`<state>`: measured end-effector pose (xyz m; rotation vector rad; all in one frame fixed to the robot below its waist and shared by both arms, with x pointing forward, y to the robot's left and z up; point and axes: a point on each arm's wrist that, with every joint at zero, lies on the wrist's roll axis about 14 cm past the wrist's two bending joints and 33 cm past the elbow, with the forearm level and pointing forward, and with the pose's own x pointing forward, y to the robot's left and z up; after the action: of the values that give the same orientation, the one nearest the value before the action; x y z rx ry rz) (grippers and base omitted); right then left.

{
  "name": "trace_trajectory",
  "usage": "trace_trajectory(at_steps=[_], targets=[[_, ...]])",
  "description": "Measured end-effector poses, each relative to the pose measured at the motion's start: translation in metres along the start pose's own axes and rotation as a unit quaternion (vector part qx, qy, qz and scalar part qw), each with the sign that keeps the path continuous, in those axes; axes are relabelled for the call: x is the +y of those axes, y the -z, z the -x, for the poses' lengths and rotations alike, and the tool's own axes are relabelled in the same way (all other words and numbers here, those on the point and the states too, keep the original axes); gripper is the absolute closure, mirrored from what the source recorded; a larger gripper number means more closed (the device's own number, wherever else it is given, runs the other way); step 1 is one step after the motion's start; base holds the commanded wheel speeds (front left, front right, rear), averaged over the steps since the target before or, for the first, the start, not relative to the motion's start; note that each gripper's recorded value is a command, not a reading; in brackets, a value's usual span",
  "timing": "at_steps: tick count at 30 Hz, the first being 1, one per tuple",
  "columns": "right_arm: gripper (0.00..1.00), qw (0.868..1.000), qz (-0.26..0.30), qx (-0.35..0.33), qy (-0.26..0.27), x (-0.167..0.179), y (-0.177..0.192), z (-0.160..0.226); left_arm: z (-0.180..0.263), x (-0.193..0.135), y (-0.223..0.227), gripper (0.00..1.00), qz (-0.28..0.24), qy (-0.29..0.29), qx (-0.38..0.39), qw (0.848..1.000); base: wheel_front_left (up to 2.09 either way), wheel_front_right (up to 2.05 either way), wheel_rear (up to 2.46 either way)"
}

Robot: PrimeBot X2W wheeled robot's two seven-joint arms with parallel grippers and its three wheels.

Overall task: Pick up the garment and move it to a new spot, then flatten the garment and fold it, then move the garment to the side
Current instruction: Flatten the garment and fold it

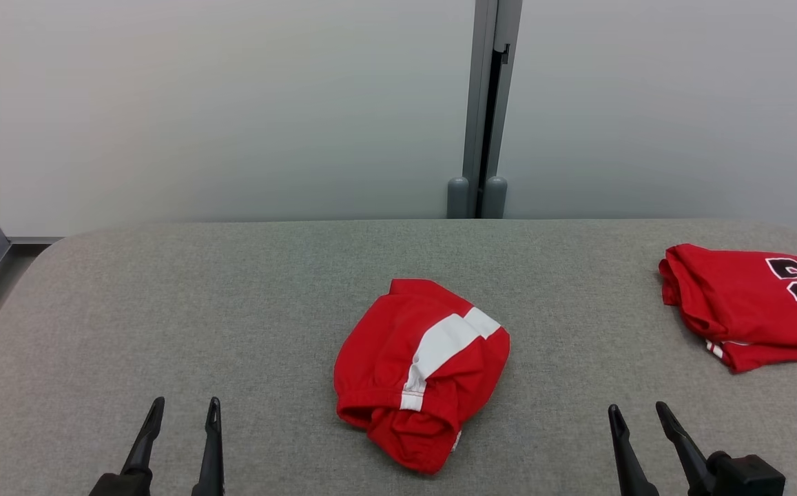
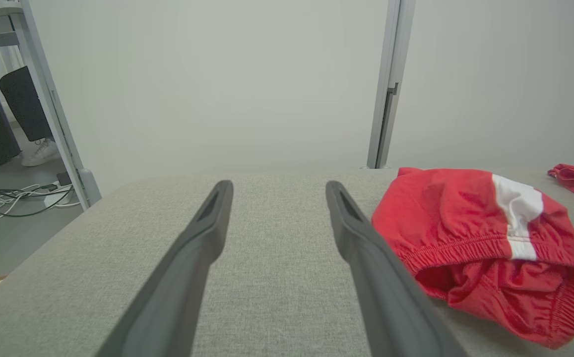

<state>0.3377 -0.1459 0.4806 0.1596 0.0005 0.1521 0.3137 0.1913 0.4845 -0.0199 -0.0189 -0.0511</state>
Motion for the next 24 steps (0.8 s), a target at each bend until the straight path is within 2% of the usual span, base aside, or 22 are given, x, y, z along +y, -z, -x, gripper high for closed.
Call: trace_trajectory(at_steps=[14,24], targets=[[0.0,1.0,0.0,-0.001,0.004,-0.002,0.0,0.002,-0.003,-0.007,0.001,0.0,0.003,0.01,0.001,1.0,0.0,0.0,0.0],[0.0,1.0,-0.002,0.002,0.008,-0.004,0.001,0.003,-0.01,-0.074,0.02,0.0,0.031,0.105,0.034,0.993,0.0,0.0,0.0]])
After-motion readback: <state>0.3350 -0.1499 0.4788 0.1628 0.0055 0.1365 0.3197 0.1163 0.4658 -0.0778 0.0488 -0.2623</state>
